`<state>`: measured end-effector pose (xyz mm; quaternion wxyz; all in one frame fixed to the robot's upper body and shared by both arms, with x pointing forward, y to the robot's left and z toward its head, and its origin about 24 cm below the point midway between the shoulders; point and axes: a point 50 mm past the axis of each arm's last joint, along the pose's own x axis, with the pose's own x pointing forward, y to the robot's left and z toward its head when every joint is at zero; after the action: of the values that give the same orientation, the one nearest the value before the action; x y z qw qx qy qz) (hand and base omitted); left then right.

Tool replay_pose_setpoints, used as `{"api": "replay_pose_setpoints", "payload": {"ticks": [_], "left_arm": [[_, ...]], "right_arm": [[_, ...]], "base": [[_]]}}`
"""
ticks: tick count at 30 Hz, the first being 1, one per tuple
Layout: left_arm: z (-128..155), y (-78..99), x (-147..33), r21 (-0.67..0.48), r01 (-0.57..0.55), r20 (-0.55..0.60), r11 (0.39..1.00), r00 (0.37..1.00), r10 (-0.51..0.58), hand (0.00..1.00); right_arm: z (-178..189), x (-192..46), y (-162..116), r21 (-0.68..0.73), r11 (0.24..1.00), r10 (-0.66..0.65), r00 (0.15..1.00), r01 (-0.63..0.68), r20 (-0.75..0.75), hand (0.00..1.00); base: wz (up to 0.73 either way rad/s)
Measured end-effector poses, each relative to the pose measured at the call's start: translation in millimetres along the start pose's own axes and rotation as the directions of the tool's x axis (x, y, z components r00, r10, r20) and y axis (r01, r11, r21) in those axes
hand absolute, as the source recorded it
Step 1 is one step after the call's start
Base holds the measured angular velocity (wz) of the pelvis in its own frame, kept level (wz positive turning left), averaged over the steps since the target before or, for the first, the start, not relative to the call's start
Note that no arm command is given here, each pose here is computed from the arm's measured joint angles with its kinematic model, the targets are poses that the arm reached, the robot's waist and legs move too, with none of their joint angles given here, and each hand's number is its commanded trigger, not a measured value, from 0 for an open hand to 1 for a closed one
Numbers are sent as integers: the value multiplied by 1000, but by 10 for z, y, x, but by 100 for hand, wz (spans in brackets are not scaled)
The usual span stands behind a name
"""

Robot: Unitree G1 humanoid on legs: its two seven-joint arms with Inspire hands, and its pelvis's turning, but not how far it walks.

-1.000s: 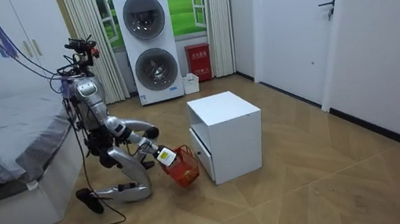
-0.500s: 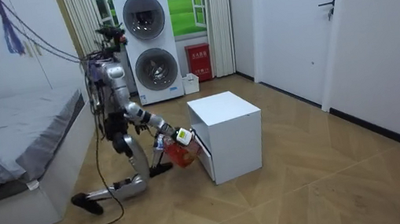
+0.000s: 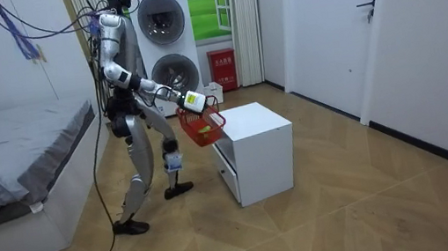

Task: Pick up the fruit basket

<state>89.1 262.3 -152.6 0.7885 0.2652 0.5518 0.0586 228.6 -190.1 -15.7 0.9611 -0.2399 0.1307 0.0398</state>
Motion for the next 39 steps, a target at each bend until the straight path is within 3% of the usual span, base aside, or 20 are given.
{"api": "replay_pose_setpoints", "payload": {"ticks": [5, 23, 39], "left_arm": [[-243, -87, -68, -7, 19, -55, 1000, 998, -20, 0], [-479, -169, -155, -32, 59, -99, 998, 993, -62, 0], [-477, -157, -148, -58, 97, -98, 994, 990, -103, 0]], "right_arm": [[108, -97, 6, 36, 999, 38, 998, -40, 55, 100], [634, -237, -15, 27, 992, 111, 951, -124, 288, 100], [635, -233, 14, 17, 986, 153, 945, -165, 288, 100]], "base": [[-8], [-2], [2]]}}
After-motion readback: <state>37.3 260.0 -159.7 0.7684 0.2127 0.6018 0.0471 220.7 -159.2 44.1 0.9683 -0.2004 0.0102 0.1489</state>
